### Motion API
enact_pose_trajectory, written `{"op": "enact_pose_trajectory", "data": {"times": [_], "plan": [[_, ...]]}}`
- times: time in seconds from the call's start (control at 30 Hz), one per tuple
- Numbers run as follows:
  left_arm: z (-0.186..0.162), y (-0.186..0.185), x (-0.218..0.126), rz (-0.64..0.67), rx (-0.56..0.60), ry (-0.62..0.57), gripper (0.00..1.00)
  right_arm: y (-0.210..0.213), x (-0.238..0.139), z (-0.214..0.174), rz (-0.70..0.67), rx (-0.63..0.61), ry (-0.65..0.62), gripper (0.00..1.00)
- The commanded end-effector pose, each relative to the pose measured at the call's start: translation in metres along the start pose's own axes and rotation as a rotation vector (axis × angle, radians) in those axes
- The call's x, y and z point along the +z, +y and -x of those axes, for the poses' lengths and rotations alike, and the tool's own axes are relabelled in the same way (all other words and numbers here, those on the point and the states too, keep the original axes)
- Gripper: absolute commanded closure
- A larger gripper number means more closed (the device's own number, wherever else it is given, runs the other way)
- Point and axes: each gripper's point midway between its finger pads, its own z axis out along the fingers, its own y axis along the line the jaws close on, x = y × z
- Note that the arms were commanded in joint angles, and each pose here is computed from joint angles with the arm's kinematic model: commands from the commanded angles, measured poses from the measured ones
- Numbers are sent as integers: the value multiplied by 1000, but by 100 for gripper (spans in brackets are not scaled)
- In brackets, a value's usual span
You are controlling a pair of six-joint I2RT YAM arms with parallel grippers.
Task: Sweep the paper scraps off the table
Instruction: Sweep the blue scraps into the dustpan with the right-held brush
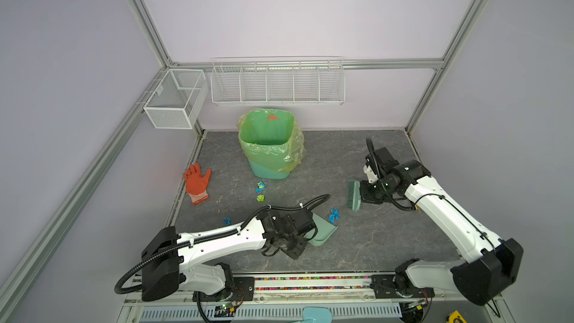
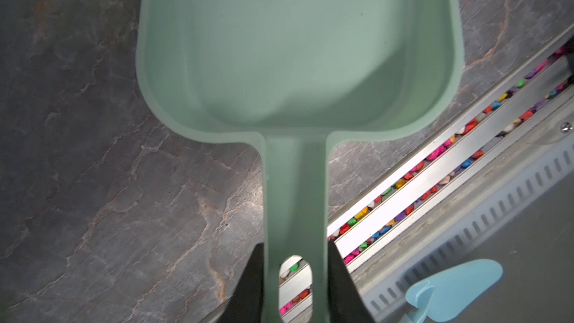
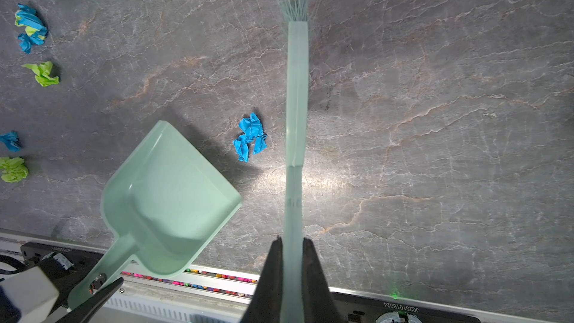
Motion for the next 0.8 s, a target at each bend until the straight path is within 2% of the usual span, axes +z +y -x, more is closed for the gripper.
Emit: {"op": "enact_pose_trajectory", "data": {"times": [0.0, 0.2, 0.37, 0.67, 0.77], "plan": [[-4, -4, 7, 10, 4, 29, 100, 3, 0, 7, 6, -15, -4, 93], [-3, -8, 14, -13, 3, 28, 100, 9, 8, 7, 19, -24, 12, 93], [-3, -12, 19, -29, -1, 43, 100, 27, 24, -1, 90, -40, 40, 93], [3, -14, 33, -19, 20, 84, 100, 44, 35, -15, 84, -150, 90, 93], [8, -8, 34, -23, 24, 103, 100, 64, 36, -32, 181, -244, 111, 93]]}}
